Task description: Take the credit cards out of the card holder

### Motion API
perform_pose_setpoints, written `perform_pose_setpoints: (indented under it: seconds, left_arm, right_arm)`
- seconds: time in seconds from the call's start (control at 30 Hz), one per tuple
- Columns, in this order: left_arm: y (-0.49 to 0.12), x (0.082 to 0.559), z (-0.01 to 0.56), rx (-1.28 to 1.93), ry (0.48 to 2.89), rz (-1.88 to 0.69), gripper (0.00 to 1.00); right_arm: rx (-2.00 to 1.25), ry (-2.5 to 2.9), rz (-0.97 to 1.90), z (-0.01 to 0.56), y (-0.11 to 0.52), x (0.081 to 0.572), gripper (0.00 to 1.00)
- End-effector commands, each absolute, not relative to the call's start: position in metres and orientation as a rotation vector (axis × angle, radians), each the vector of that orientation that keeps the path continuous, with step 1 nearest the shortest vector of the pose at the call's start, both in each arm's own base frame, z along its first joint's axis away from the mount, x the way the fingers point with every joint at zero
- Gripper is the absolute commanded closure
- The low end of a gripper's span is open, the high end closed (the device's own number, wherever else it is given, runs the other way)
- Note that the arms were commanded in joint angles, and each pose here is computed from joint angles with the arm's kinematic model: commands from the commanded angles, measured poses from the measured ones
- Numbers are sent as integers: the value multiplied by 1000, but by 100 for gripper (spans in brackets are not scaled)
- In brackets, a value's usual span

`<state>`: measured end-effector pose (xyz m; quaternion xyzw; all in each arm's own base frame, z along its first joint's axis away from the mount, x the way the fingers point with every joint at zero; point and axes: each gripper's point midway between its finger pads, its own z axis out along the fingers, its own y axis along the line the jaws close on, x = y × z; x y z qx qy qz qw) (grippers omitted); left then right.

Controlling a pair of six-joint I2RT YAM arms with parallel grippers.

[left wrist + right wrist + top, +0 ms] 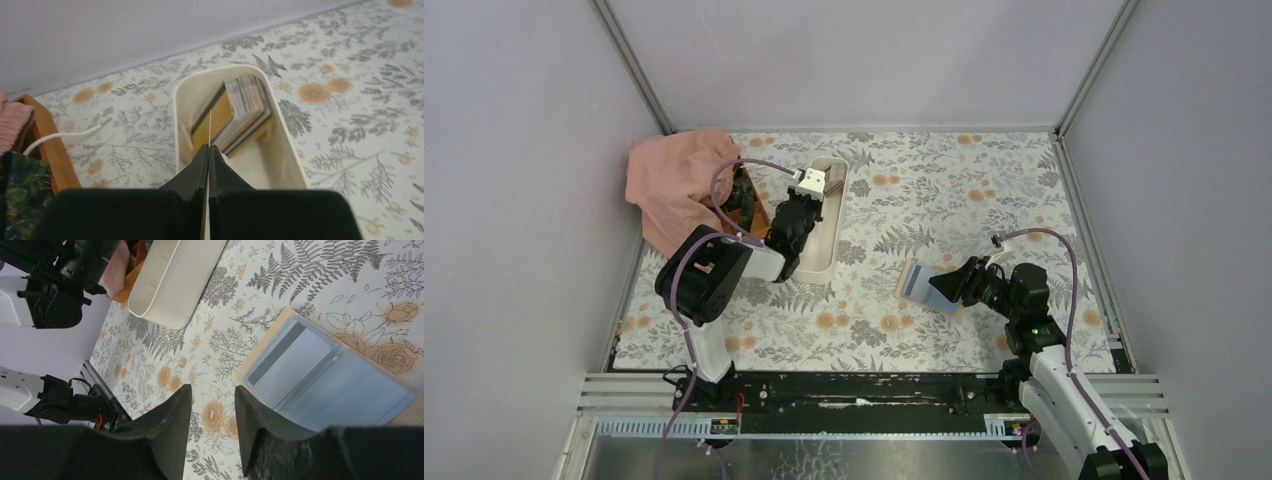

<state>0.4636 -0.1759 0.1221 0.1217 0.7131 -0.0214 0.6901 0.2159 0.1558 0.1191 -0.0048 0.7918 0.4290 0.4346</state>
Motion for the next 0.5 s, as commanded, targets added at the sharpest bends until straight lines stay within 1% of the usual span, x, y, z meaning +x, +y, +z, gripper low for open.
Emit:
perform_pose_setpoints:
  seconds: [0.0,0.23,0.47]
  left_arm:
    - [-159,489,187,194,1385,-4,100]
    - [-155,510,199,211,1338,-28,100]
    - [-161,531,187,231,1339,-56,100]
  right_arm:
    - [-56,1907,1052,133,156,223,56]
    - [-51,1923,1058,129,157,225,56]
    - [-40,1932,1050,126,156,227,56]
